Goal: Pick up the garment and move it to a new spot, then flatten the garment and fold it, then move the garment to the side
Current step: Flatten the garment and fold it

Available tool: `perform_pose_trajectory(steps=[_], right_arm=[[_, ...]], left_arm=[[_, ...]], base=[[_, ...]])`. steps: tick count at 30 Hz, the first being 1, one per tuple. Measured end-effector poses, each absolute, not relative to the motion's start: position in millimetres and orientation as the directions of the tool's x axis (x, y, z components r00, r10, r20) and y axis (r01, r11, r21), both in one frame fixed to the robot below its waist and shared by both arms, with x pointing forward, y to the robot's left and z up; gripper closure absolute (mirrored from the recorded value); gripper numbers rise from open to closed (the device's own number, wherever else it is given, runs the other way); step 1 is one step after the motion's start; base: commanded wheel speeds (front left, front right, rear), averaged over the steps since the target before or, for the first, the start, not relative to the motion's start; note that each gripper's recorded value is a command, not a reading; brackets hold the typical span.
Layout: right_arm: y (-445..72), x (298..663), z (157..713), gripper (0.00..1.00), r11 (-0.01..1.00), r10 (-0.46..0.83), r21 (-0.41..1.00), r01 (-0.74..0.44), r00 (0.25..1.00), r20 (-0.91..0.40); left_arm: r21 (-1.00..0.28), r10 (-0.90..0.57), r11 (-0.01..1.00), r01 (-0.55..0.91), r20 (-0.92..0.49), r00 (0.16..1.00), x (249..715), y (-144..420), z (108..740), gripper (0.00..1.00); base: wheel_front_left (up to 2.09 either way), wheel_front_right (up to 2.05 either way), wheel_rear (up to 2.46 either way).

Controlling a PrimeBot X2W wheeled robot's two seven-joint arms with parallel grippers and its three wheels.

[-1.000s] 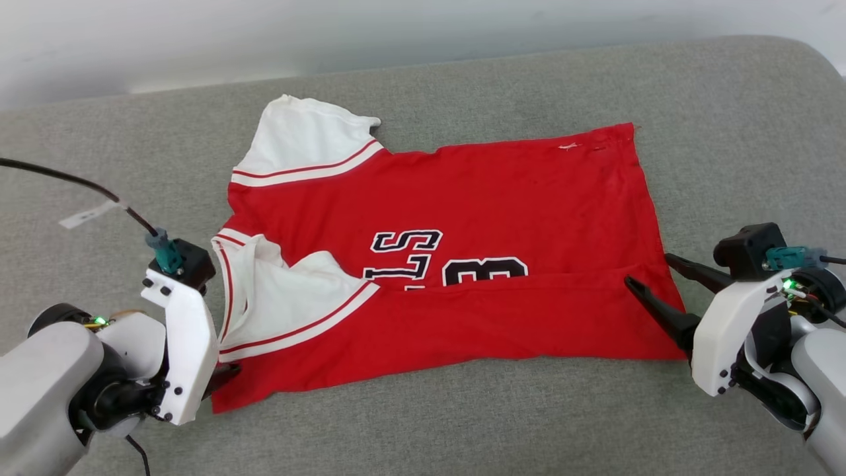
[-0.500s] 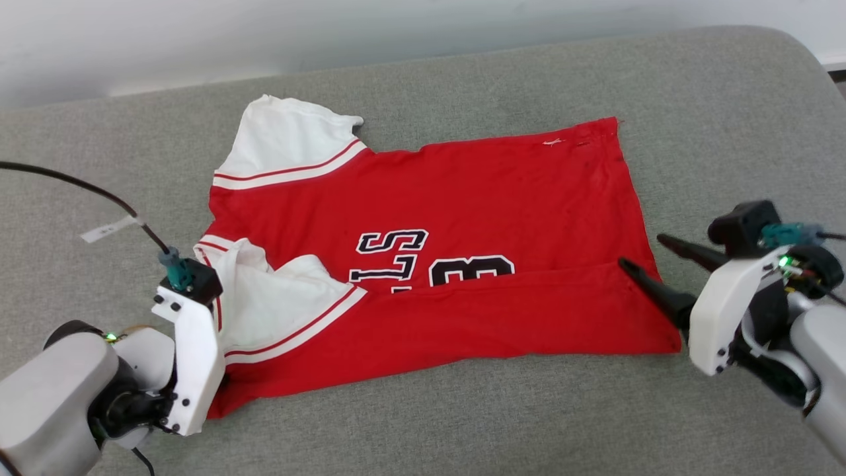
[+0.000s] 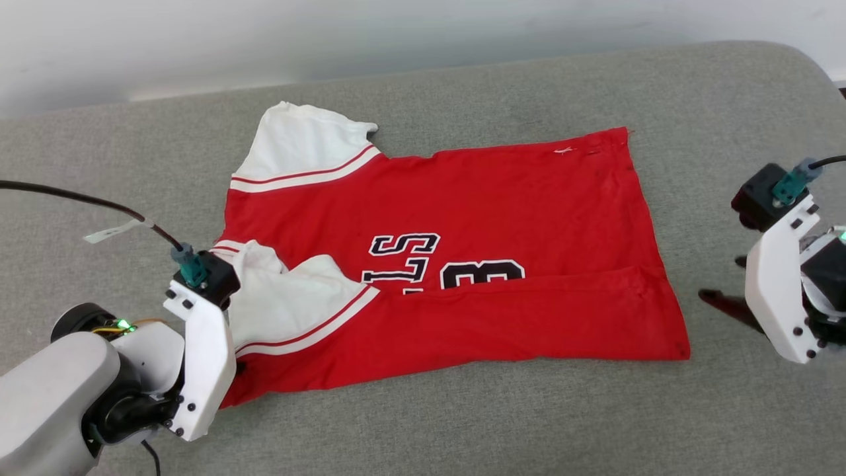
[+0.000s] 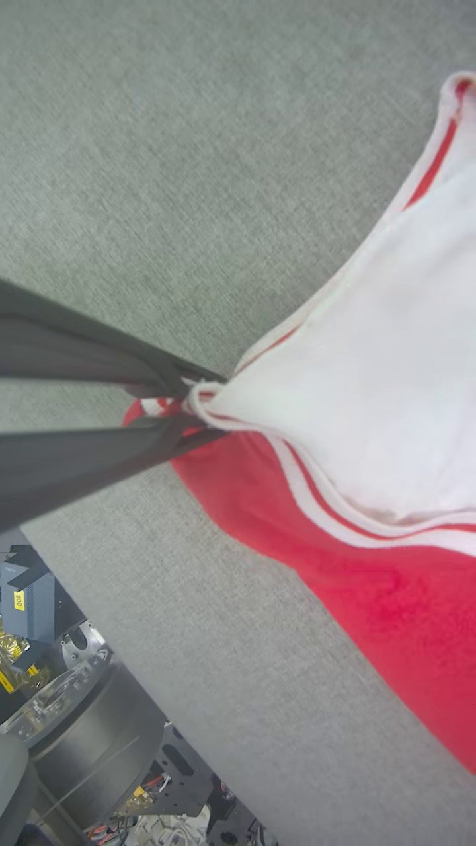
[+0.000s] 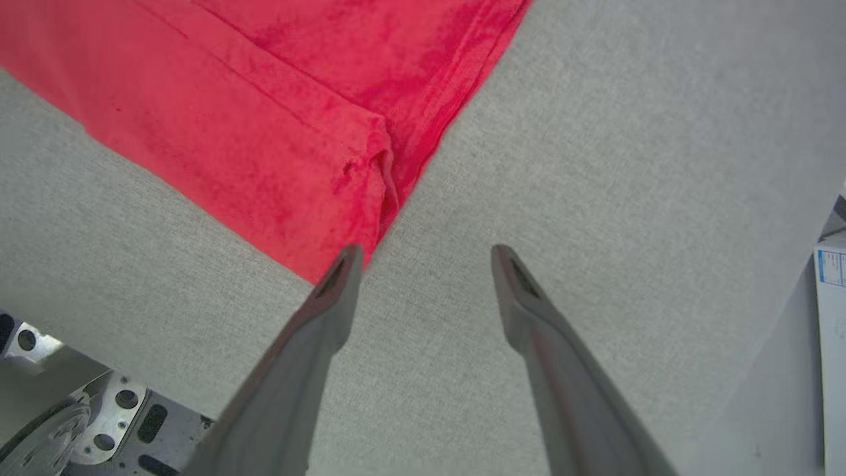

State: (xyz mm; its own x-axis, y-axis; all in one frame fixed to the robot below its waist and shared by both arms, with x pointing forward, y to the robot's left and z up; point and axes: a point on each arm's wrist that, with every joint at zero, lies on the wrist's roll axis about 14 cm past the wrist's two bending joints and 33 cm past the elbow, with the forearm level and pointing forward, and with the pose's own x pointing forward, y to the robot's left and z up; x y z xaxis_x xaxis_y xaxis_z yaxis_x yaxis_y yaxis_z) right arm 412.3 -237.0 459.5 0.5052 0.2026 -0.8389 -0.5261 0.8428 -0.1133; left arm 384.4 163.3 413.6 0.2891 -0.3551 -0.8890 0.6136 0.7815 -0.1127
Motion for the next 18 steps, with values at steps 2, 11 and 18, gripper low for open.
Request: perform_pose_trajectory(steps=[2, 11, 18], right_arm=[[-240, 405, 448, 0.00, 0.844, 0.181, -0.086, -0.529, 0.434, -0.883], [-220, 391, 381, 0.00, 0.873, 0.226, 0.070, -0.482, 0.273, -0.935], [-210, 386, 355, 0.00, 0.882, 0.253, 0.119, -0.455, 0.247, -0.935]], left_arm=[[-0.115, -0.364, 0.779, 0.616, -0.884, 0.295, 386, 160, 415, 1.00], [-0.126, -0.371, 0.768, 0.628, -0.887, 0.276, 386, 155, 405, 1.00], [-0.132, -0.365, 0.779, 0.613, -0.890, 0.273, 389, 159, 397, 1.00]], base=[[0.00, 0.00, 0.00], [0.00, 0.00, 0.00], [0.00, 0.00, 0.00]])
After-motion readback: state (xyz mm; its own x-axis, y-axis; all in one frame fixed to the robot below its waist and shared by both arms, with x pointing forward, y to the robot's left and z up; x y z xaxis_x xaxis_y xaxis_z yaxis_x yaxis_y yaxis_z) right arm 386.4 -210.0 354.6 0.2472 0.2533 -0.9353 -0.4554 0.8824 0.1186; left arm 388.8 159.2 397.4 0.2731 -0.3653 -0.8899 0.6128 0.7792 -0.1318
